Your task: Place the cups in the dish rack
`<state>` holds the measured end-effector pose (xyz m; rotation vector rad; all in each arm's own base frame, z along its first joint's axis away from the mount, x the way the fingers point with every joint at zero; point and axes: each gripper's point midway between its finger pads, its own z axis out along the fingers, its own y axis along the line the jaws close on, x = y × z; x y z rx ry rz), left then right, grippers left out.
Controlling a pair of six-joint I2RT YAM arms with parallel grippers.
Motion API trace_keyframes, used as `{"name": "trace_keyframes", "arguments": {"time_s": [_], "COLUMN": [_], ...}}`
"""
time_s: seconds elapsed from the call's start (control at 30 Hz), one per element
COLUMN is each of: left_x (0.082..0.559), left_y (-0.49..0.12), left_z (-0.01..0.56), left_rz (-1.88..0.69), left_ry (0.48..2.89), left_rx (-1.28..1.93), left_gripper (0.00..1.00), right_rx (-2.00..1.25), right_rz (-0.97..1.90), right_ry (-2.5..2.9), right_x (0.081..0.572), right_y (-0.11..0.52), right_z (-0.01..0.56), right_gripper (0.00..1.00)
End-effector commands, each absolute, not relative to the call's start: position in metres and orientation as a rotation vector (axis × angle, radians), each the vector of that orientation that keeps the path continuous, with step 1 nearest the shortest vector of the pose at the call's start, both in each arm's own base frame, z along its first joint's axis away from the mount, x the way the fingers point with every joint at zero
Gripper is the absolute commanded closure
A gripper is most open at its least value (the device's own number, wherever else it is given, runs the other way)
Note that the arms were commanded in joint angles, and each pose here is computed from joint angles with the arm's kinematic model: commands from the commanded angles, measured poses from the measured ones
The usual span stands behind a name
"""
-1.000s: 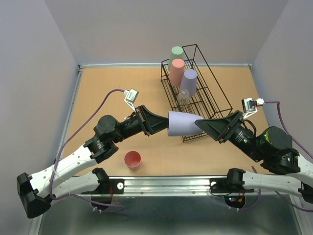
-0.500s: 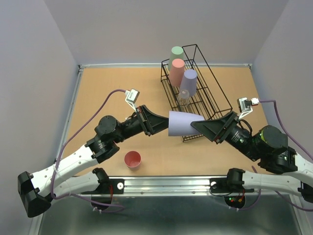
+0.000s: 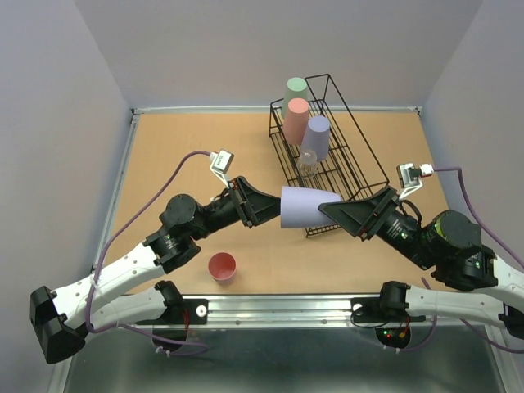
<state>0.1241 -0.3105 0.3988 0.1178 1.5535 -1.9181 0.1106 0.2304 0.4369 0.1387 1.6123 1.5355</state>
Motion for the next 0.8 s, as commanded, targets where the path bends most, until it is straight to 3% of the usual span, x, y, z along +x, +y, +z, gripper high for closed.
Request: {"name": "trace_keyframes", "arguments": {"time_s": [0.0, 0.03, 0.13, 0.23, 0.57, 0.77], "left_x": [0.132, 0.133, 0.144, 0.157, 0.189, 0.195], "left_y": [-0.308, -0.308, -0.309, -0.307, -0.267, -0.249], "left_z": [0.396, 0.397, 0.385, 0.368, 0.3, 0.28], "left_rz": [-1.869, -1.853, -1.724, -1.557, -1.114, -0.981], "left_ry": [1.557, 1.565, 1.657, 1.772, 2.031, 2.077], "left_rx": [0.113, 0.113, 0.115, 0.118, -0.055, -0.1], "left_gripper": [0.63, 0.5, 0.33, 0.28, 0.27, 0.28], "right_rx": [0.171, 0.174, 0.197, 0.229, 0.282, 0.265], "right_rz": [1.551, 1.543, 1.502, 1.432, 0.989, 0.535], "right_ry": [1.536, 1.543, 1.563, 1.597, 1.76, 1.916], "right_x": [0.115, 0.116, 0.121, 0.128, 0.162, 0.184], "right_y": [0.225, 0.225, 0.222, 0.216, 0.194, 0.183], "right_z": [0.457, 0.455, 0.447, 0.441, 0.443, 0.42], "right_gripper": [0.99, 1.0, 1.0, 1.0, 1.0, 1.0]}}
